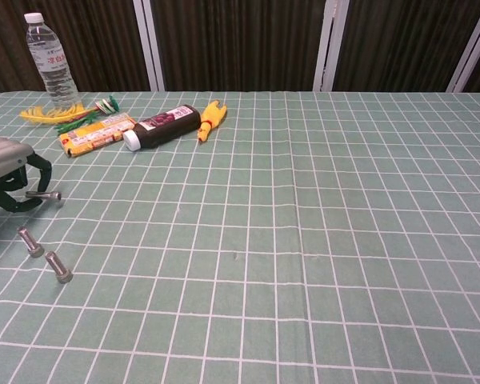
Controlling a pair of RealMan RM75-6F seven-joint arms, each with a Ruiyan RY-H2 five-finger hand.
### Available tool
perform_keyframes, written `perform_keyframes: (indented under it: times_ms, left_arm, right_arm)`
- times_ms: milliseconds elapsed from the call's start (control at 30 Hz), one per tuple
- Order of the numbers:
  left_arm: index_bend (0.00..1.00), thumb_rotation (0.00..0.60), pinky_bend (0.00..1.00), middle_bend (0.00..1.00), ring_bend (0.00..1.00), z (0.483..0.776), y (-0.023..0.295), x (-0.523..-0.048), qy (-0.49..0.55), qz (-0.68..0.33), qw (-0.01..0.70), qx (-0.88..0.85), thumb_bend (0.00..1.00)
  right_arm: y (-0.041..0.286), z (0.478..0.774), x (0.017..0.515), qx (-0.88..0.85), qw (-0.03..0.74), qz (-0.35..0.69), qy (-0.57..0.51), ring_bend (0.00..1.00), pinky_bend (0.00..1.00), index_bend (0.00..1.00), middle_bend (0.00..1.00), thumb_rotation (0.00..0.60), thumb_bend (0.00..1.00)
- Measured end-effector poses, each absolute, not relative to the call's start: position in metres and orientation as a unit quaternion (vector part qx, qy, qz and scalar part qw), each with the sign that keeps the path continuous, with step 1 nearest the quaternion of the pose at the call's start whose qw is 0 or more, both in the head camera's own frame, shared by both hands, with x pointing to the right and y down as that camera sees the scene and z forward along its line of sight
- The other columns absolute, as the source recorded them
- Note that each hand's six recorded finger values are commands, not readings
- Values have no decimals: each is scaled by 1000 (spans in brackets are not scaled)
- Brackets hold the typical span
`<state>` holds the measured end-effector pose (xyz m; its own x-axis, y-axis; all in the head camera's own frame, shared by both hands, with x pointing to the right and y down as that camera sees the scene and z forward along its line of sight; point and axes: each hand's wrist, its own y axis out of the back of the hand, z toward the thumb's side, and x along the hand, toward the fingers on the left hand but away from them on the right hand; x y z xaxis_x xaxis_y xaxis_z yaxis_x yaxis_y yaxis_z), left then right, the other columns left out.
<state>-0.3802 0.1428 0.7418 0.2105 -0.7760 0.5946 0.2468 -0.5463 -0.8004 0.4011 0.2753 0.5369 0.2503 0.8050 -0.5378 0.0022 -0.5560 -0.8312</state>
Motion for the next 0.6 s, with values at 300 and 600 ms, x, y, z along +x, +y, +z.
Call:
perform_keyframes:
  times_ms: [300, 600]
  left_arm:
    - [572, 600, 1000, 1000, 1000, 731, 145, -372, 104, -602, 554, -565, 382]
    - [588, 600, 1000, 1000, 1000, 722, 151, -360, 21, -614, 633, -472, 388]
  right_arm:
    - [275, 534, 402, -699, 372, 537, -291, 0, 0, 0, 0, 600, 309]
    - [276, 531, 402, -702, 371, 533, -293, 0, 0, 0, 0, 600, 309]
